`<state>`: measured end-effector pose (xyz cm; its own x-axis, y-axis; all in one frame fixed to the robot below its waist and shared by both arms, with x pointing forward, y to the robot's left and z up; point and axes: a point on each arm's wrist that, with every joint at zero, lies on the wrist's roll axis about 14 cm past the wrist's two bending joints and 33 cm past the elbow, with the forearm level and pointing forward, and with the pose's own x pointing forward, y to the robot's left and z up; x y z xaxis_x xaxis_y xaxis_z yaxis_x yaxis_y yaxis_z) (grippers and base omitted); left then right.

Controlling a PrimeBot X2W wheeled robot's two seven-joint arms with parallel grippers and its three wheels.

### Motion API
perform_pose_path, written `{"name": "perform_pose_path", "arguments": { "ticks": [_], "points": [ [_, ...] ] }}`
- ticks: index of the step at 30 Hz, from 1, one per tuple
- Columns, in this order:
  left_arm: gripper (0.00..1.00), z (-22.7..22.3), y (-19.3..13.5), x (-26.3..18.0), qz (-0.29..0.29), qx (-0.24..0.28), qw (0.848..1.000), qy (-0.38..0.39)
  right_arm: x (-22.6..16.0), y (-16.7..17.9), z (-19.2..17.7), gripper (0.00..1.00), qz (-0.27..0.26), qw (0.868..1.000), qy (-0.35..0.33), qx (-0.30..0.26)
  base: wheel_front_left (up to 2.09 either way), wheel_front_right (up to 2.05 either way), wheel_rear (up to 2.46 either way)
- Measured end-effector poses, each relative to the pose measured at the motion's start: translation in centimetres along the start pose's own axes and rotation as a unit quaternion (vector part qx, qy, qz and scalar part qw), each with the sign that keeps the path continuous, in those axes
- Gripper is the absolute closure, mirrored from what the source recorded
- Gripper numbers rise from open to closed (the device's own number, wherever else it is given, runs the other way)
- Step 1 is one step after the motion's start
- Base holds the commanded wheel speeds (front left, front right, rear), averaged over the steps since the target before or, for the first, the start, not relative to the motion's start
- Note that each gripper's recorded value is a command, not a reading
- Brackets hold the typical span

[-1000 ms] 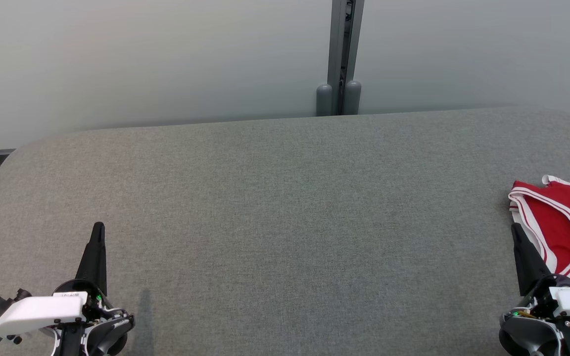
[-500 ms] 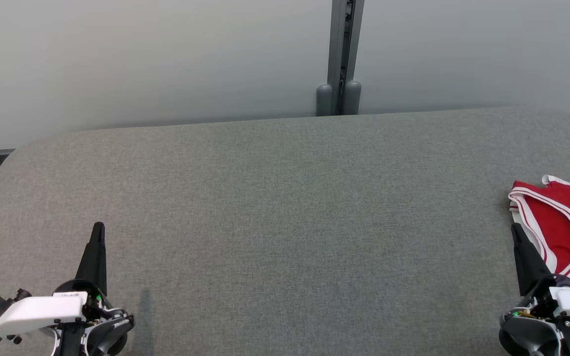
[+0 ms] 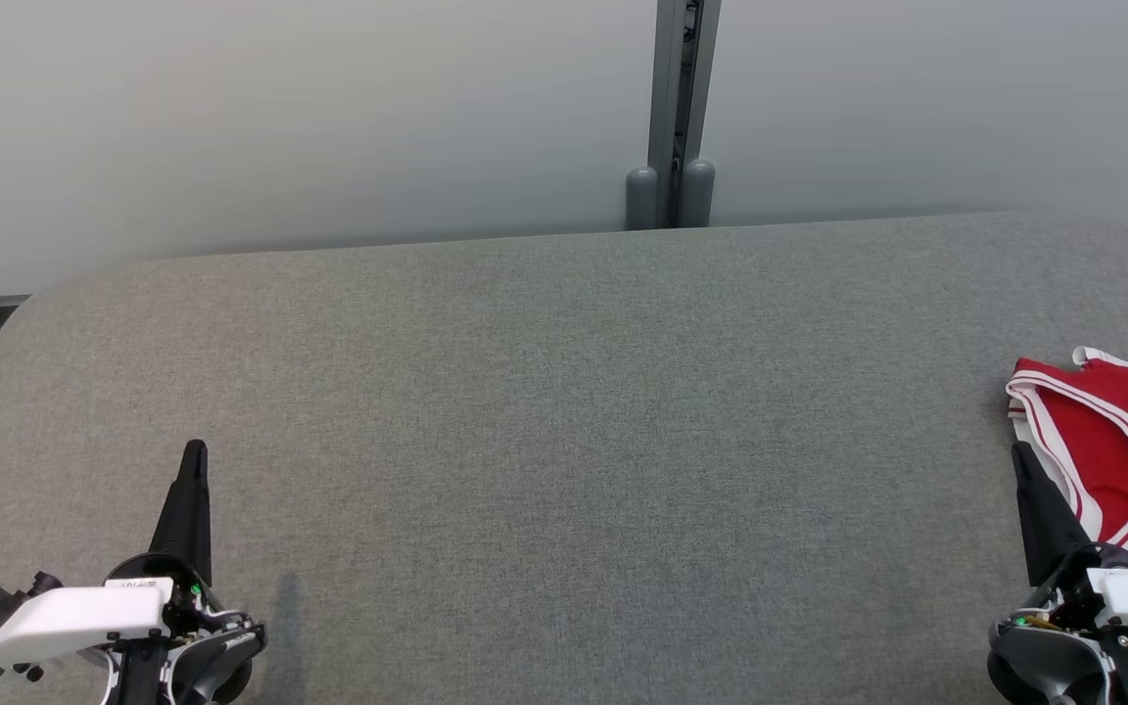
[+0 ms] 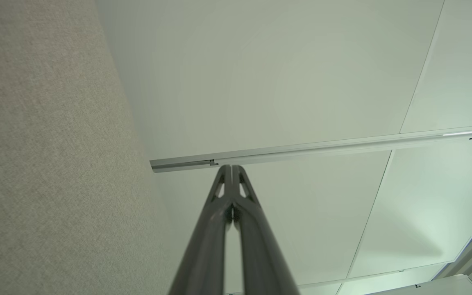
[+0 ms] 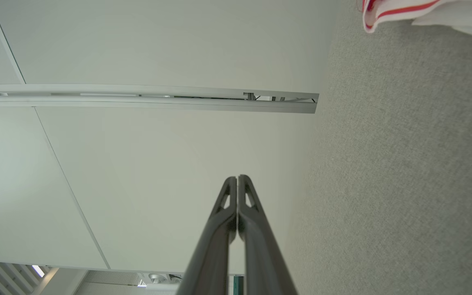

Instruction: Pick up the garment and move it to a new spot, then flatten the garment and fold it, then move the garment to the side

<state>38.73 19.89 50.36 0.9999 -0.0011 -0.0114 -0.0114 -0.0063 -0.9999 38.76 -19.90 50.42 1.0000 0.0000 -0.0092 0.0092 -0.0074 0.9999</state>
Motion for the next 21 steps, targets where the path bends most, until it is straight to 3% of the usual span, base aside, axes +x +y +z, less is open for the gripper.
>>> {"name": "perform_pose_path", "arguments": {
  "ticks": [21],
  "points": [
    [1.0,0.0,0.0,0.0,0.0,0.0,1.0,0.0,0.0,0.0,0.01,1.0,0.0,1.0,0.0,0.0,0.0,0.0,0.0]
  ]
}}
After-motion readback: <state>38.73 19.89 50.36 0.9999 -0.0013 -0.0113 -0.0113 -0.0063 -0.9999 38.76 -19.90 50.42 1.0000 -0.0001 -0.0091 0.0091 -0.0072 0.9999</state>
